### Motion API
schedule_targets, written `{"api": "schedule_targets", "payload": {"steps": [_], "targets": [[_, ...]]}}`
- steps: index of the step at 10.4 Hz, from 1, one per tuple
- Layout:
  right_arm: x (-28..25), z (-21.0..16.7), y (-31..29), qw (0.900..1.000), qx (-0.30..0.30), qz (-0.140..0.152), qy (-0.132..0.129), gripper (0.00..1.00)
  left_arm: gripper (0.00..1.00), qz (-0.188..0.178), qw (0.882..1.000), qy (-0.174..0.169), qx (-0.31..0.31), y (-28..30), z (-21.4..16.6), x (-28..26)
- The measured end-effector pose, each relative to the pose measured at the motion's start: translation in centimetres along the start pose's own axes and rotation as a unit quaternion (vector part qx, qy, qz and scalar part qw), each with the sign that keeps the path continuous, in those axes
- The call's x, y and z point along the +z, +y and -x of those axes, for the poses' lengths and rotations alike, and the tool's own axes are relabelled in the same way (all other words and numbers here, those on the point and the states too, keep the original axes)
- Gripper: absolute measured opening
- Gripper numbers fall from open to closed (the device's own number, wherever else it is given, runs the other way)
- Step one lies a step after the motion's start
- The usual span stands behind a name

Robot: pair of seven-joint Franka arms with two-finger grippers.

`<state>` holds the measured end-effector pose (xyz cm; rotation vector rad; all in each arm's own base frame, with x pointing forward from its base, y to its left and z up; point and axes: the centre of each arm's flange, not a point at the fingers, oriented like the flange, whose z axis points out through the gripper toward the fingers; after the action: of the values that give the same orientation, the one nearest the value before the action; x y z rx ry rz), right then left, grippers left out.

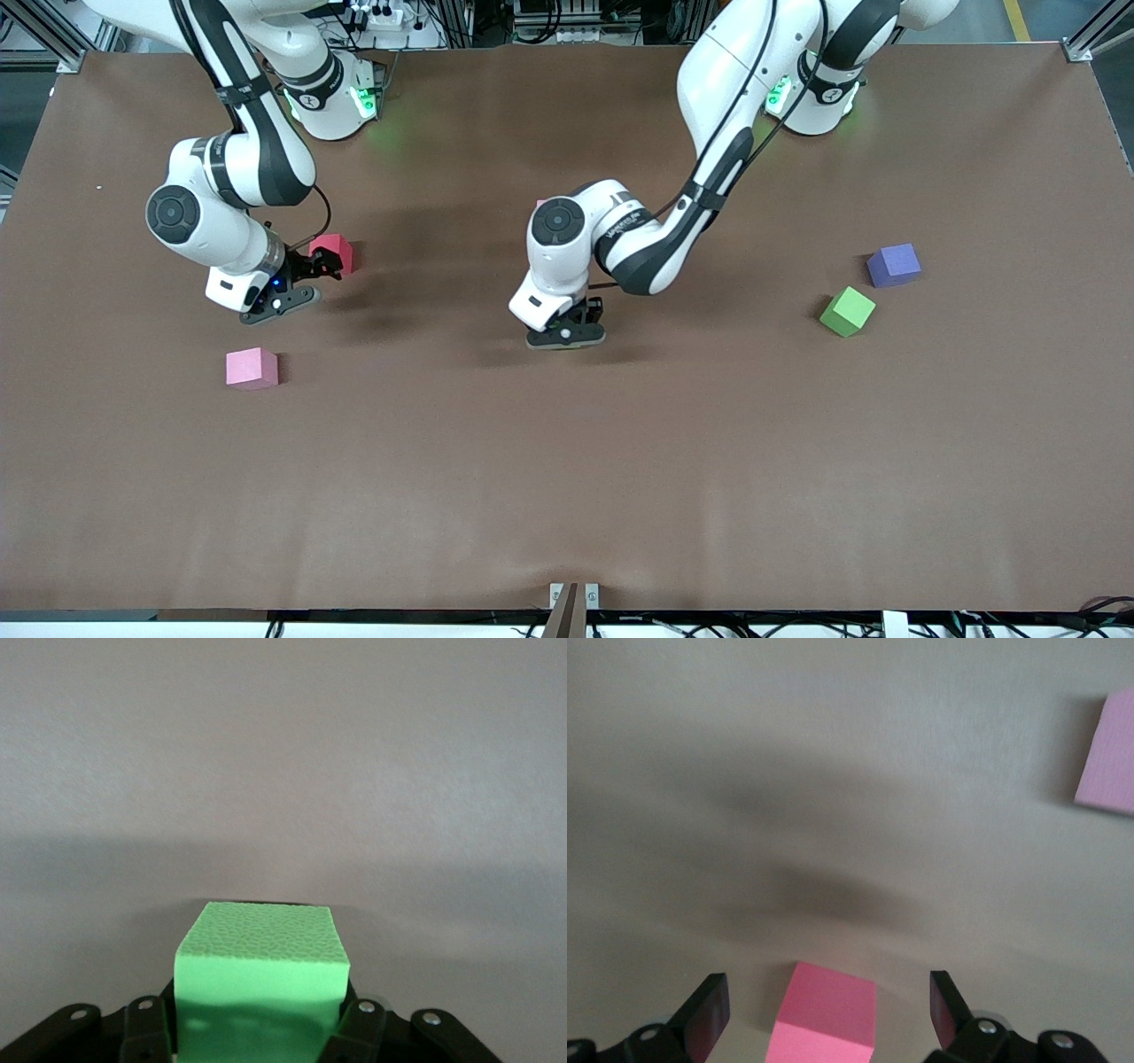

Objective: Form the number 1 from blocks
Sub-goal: 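Carry the green cube to the cube line while the right gripper reaches red, then lower the green cube onto the line while the right gripper grasps red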

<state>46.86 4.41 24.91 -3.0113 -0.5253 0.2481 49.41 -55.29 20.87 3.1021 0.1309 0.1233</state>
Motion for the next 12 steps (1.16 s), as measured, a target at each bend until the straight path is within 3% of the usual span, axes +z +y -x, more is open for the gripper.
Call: {"api": "schedule_targets", "payload": {"steps": [4, 7, 12], "targets": [[2.7, 3.4, 2.9, 0.997, 0.066, -0.033, -0.023, 1.00, 0.60, -0.003, 1.000, -0.004, 0.010, 0.7, 1.3, 0.9], [2.9, 3.3, 1.9, 0.995, 0.081, -0.049, -0.021, 1.00, 0.60, 0.000, 1.000, -0.003, 0.012, 1.0, 1.6, 0.9], [3.6, 3.3, -0.2, 0.993, 0.107, -0.048, -0.033, 1.00, 0.60, 0.005, 1.000, -0.001, 0.018, 1.7, 2.3, 1.2]]}}
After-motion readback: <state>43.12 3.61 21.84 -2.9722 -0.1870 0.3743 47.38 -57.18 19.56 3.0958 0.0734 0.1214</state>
